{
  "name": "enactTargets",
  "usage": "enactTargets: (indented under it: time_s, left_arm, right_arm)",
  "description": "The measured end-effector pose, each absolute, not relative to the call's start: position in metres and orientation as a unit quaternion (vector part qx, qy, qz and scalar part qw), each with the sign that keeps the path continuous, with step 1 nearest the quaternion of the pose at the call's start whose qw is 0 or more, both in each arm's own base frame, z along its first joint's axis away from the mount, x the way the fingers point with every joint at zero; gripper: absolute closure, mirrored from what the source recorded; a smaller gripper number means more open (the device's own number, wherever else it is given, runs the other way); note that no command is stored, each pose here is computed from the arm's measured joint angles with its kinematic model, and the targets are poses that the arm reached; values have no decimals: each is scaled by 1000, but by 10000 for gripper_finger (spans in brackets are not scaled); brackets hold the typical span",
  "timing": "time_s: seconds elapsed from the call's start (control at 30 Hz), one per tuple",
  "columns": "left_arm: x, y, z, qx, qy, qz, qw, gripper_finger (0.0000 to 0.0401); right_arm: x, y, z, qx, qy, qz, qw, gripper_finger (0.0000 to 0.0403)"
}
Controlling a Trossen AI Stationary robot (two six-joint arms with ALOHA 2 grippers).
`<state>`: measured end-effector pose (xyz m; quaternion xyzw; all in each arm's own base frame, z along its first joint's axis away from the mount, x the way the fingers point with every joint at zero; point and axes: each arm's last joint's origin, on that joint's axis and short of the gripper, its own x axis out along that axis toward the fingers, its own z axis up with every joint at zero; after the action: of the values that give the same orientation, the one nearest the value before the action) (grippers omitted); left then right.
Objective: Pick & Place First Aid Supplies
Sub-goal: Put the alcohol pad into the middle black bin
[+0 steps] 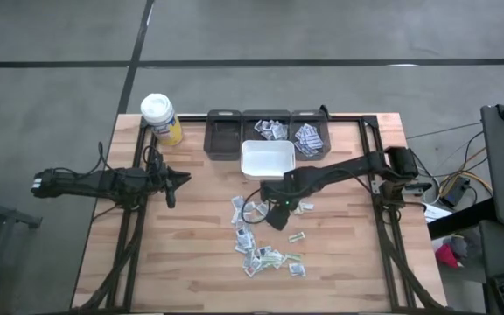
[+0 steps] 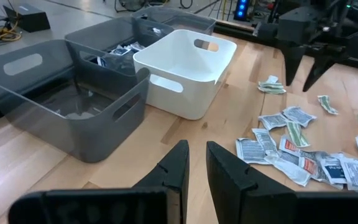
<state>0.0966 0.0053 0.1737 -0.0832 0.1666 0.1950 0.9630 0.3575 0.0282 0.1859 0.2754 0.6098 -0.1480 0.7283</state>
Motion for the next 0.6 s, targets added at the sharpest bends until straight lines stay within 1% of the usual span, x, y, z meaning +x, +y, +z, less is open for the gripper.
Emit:
enactTargets:
  time_s: [0.2,0.33,0.43,0.6]
  left_arm:
    - [97,5,174,-83,166,195,963,348]
    - [97,5,174,-83,167,195,963,348]
    - [97,5,174,-83,167,195,963,348]
    - [97,5,174,-83,167,195,963,348]
  right_arm:
    - [360,25,180,276,616,-137,725,253]
    - [366,27,159,284,639,-119,705,252]
    - [370,29,142,275,660,-127,688,255]
    - [375,28,125,273,676,-138,671,268]
